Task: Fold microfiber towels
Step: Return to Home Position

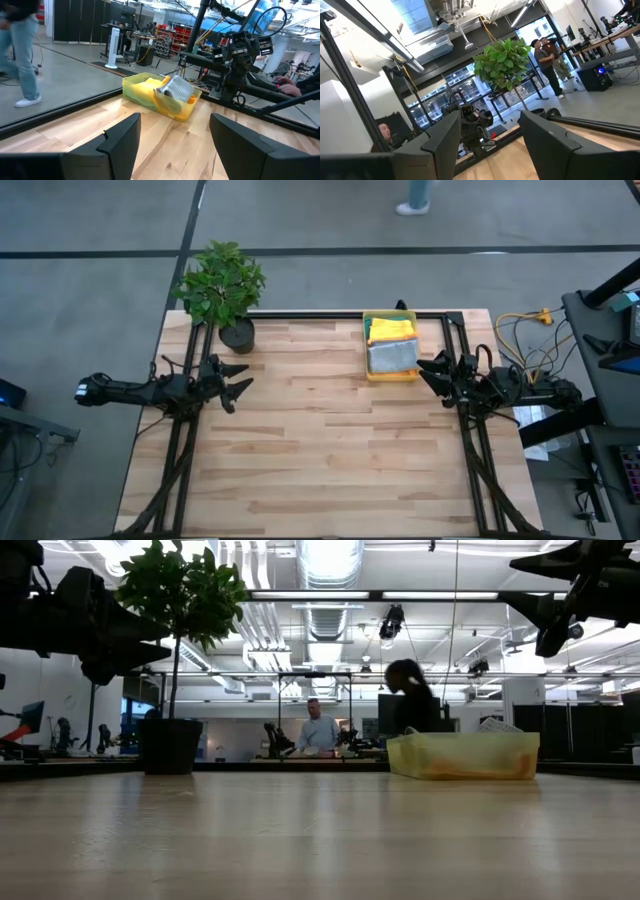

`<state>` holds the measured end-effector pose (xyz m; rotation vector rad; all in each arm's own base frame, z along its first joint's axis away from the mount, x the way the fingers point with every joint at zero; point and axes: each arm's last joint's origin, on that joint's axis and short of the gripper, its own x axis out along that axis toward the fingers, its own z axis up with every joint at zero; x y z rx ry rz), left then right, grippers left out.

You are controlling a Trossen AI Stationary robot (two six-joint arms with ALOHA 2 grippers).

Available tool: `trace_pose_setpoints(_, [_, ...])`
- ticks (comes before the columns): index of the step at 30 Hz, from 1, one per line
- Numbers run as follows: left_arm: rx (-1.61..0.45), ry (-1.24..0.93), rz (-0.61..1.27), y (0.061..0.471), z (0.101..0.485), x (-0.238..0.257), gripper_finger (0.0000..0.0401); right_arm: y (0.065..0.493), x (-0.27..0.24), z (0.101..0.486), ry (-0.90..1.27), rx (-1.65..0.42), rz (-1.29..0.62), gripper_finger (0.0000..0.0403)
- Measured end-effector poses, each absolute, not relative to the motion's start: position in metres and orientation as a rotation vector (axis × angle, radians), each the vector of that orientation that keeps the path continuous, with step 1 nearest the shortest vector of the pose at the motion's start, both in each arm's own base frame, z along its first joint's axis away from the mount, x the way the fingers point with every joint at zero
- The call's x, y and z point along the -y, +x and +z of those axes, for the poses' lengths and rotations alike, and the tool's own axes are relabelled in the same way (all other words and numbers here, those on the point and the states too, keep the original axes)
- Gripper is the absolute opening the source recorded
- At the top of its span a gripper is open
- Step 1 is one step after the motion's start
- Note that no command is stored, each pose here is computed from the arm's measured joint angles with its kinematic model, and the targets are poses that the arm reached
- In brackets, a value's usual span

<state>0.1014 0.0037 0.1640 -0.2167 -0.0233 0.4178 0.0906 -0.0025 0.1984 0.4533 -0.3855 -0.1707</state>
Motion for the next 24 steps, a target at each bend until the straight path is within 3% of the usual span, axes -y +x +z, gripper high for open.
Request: trace_pose_setpoints(24, [0.023, -0.217, 0.412, 0.1014, 0.1640, -0.0035, 0.0226, 0.0906, 0.0025, 0.1984, 0.453, 0.385, -0.171, 0.0201])
